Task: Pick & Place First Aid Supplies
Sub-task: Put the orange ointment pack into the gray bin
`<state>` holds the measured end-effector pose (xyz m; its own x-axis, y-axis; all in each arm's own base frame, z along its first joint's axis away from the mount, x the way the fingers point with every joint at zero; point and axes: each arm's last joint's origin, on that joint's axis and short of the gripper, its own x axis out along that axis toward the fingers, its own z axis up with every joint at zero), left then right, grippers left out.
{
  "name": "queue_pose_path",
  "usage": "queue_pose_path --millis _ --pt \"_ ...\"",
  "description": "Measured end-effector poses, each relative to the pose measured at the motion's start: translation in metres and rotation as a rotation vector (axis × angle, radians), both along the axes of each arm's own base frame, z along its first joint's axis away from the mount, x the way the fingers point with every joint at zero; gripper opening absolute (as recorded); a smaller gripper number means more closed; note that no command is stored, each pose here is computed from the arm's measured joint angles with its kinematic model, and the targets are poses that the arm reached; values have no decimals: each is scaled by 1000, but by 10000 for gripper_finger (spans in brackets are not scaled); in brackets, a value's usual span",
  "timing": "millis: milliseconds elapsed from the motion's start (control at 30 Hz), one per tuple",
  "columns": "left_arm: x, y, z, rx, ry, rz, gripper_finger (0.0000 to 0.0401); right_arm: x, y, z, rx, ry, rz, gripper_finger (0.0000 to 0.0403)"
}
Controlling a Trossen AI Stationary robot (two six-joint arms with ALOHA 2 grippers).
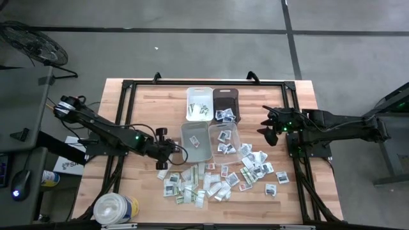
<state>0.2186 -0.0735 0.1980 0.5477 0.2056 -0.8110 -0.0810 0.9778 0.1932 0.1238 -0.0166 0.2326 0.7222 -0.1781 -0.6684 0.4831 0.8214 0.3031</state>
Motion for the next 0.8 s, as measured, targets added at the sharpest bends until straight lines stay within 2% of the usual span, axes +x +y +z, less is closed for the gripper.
queue_pose_path --millis 133,333,533,800 --pt "0 0 3 17 17 5 0 0 0 0 0 0 0 222" --pt "5 0 27 87 -2 14 0 0 0 0 0 0 0 222" --pt "14 -2 55 141 -75 14 0 0 0 0 -1 -1 0 222" --pt "25 -3 85 208 -200 82 0 0 0 0 -1 -1 0 222"
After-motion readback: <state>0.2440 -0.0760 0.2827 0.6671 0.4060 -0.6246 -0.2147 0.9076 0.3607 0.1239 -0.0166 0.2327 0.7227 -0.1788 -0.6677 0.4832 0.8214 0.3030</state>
